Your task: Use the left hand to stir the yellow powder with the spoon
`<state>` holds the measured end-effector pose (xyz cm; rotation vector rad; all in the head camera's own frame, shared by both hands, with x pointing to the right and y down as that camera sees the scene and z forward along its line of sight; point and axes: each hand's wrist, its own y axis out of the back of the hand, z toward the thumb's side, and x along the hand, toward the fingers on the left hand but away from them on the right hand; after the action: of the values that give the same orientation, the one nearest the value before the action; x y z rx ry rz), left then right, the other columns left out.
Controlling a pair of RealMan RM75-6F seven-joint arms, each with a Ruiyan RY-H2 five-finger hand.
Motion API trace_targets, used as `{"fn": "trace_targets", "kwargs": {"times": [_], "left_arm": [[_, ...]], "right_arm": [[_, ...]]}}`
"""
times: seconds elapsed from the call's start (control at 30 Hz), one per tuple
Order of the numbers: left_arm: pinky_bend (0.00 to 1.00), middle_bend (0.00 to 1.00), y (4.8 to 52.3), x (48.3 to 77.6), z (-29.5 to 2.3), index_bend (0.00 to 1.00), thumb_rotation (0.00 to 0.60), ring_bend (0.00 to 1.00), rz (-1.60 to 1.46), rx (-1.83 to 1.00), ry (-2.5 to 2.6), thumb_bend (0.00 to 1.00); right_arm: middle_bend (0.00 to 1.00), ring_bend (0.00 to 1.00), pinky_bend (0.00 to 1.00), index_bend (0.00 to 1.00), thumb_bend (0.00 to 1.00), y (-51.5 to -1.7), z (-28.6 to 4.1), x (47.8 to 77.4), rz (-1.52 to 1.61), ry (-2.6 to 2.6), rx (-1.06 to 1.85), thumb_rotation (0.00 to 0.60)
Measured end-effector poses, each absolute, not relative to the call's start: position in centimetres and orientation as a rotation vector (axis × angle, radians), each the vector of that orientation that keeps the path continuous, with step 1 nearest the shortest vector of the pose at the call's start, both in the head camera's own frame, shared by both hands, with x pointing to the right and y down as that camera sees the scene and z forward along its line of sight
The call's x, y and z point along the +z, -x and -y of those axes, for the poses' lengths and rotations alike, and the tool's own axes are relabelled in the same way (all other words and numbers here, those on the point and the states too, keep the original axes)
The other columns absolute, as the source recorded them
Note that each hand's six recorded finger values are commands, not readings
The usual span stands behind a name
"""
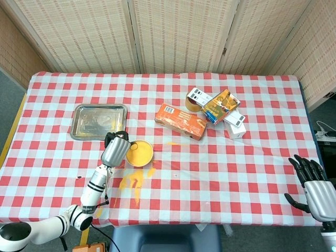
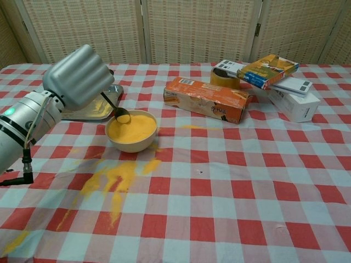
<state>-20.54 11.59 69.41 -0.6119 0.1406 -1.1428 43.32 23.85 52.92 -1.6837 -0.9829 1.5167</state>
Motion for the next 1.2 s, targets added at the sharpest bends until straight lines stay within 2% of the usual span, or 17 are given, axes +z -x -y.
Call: {"fn": "trace_targets", "kwargs": {"times": [0.27, 0.57, 1.2], "left_arm": [[1.00, 1.00, 20.4, 70.1, -11.2, 0.91, 0.600, 1.00, -0.122, -1.135, 0.585, 0.49], [1.00, 1.00, 19.9, 71.0, -12.3, 0.91, 0.600, 1.00, -0.104, -1.105, 0.600, 0.49], [1.00, 1.00, 19.4, 68.4, -15.1, 0.91, 0.600, 1.00, -0.164, -1.049, 0.662, 0.49]], "right_arm": [[0.00, 0.00, 0.00, 0.00, 0.15, -43.1, -23.8, 53.2, 0.976, 1.719, 1.516, 0.600], [0.00, 0.00, 0.00, 0.00, 0.15, -43.0, -23.9, 53.0, 0.974, 1.754, 1.505, 0.600], [0.00, 0.00, 0.00, 0.00, 0.15, -42.5, -24.3, 52.6, 0.965, 1.752, 1.483, 0.600]]}}
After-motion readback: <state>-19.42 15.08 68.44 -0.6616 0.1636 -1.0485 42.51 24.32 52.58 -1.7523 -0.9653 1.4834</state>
